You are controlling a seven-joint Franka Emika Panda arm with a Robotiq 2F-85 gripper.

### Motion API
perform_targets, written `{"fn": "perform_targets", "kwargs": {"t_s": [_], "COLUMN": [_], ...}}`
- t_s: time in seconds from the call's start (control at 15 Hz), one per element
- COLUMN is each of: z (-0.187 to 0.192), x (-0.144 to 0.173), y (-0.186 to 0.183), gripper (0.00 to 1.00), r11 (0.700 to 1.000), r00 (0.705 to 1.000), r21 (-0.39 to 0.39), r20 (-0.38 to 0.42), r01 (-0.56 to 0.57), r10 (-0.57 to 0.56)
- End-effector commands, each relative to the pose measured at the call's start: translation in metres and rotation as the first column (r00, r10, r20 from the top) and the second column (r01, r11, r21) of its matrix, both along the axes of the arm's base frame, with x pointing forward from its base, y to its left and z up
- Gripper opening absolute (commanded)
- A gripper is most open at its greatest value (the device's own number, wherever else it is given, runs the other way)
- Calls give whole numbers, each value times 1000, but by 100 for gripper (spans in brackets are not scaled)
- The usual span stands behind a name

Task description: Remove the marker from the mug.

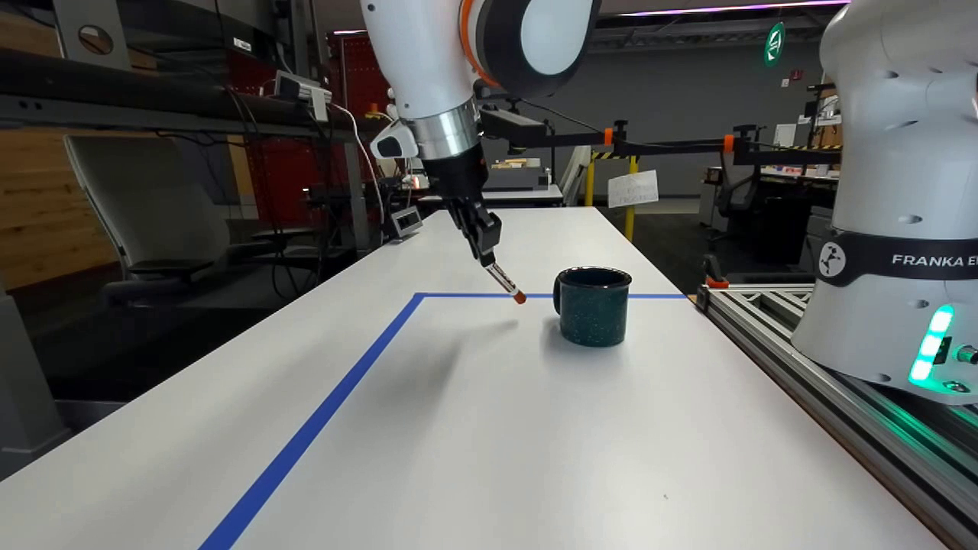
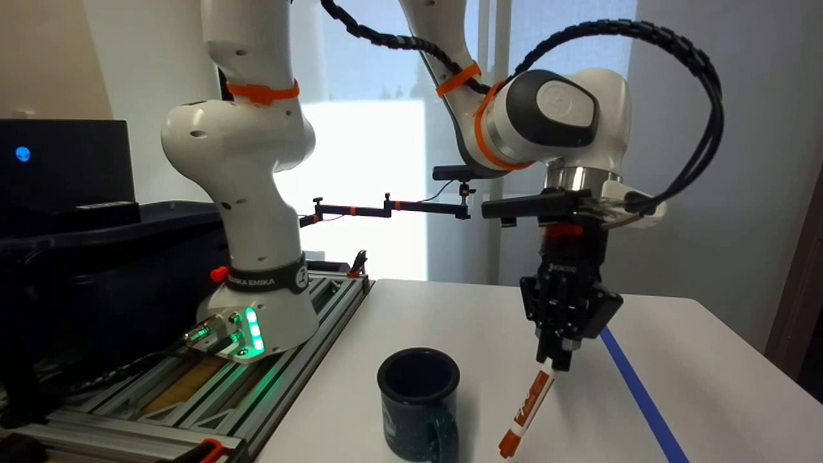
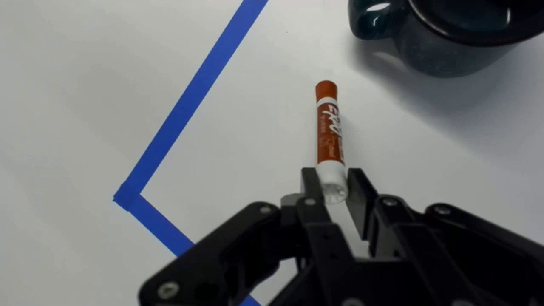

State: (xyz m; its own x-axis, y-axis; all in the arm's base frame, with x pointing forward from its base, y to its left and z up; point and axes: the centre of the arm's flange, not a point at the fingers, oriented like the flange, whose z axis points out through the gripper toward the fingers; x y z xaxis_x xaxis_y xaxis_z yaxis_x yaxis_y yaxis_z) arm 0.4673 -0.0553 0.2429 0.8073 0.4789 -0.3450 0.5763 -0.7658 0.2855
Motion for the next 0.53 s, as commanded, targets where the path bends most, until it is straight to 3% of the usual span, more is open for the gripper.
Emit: {"fn": "perform_targets", "kwargs": {"t_s": [0.0,0.2,0.47], "z": [-19,-29,-34], "x": [13,16,13], "y": [-10,-12,-14], "gripper": [5,5,5], "r11": [996,989,980], "r00": [995,989,994], "r21": [56,117,199], "r20": [-64,-103,-102], "r01": [-74,-96,-28], "r10": [78,108,49]}}
